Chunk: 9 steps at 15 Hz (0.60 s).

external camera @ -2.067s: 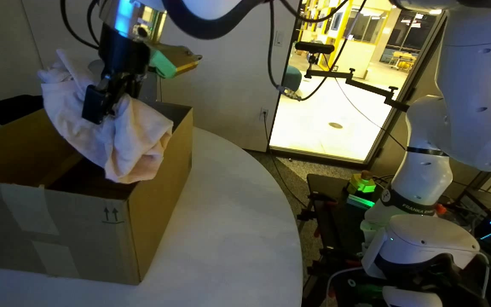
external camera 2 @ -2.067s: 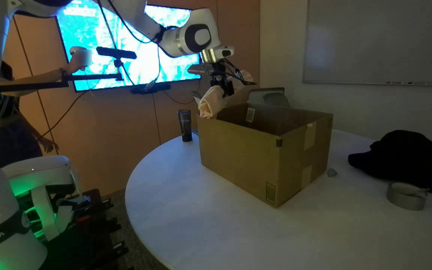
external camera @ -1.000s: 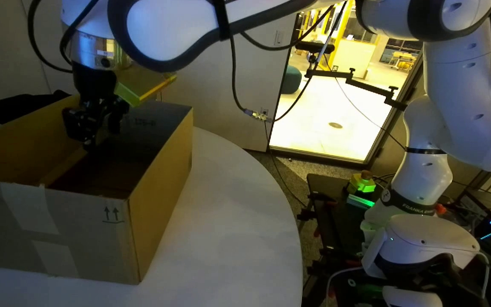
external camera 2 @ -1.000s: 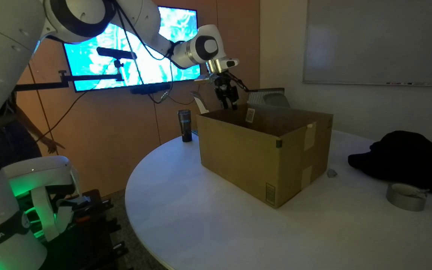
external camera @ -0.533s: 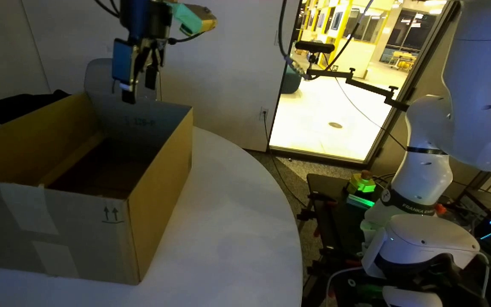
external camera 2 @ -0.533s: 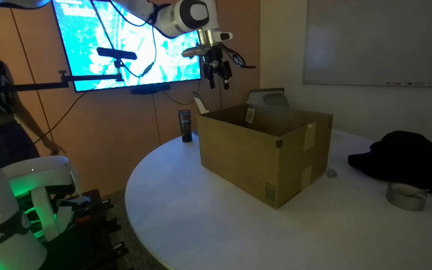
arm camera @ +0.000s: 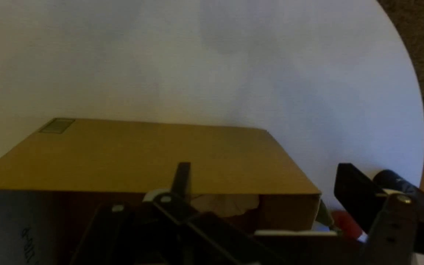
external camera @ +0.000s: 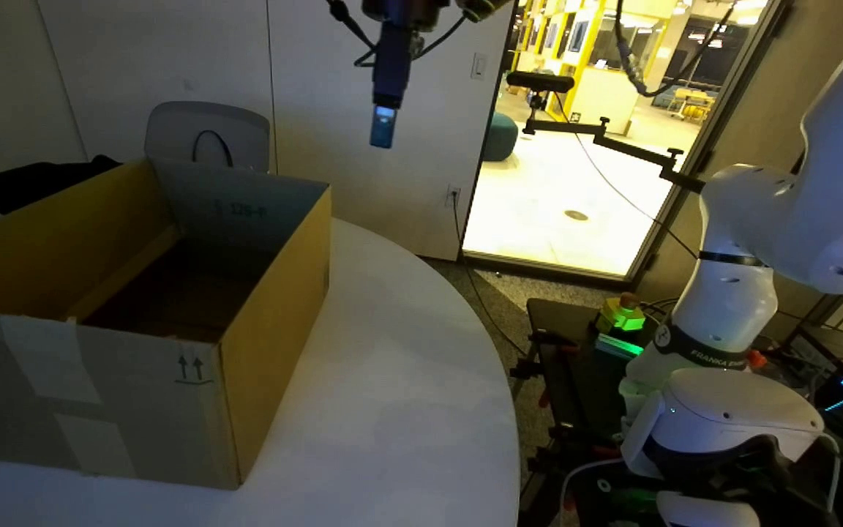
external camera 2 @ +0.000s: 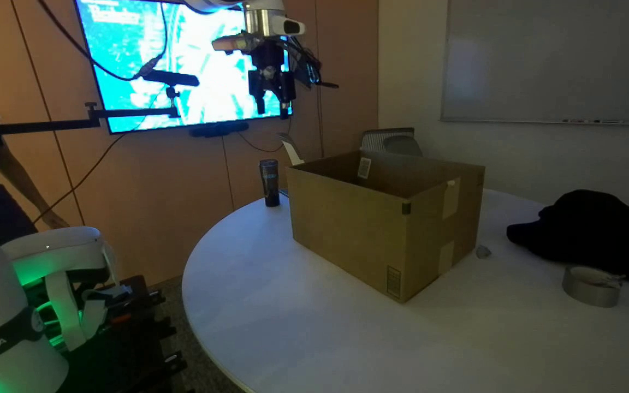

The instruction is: Pick up the marker, put it on the towel, fold the towel together with the marker and put in the box

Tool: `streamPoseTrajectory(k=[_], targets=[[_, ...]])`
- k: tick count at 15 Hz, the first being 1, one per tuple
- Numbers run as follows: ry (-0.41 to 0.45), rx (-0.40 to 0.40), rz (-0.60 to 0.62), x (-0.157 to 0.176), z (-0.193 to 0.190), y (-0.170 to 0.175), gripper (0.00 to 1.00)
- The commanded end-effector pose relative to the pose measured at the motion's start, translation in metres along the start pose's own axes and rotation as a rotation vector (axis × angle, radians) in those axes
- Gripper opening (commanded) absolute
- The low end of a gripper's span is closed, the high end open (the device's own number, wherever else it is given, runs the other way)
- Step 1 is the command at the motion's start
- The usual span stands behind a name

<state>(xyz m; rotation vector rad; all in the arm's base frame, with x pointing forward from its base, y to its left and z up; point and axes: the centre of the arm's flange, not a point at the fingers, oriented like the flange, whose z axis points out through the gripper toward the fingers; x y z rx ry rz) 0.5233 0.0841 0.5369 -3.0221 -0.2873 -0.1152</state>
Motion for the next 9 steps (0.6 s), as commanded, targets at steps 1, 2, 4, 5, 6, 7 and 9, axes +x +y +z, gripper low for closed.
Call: streamPoseTrajectory(k=[1,2,4,5,6,7,9], targets=[[0.032,0.045,-0.053,-0.091,-0.014,0.004,1.0],[0.038,0.05,-0.059,-0.11,-0.016,0.006,1.0],[0.048,0.049,-0.074,-0.147,-0.015,0.01,1.0],[0.01,0.029,-0.05,-0.092,-0.01,0.007,1.0],[0.01,0.028,-0.051,-0.103,-0.009,0.008,1.0],[0.017,0.027,-0.051,-0.107,-0.012,0.007,1.0],[0.011,0.028,-0.05,-0.103,-0.009,0.008,1.0]])
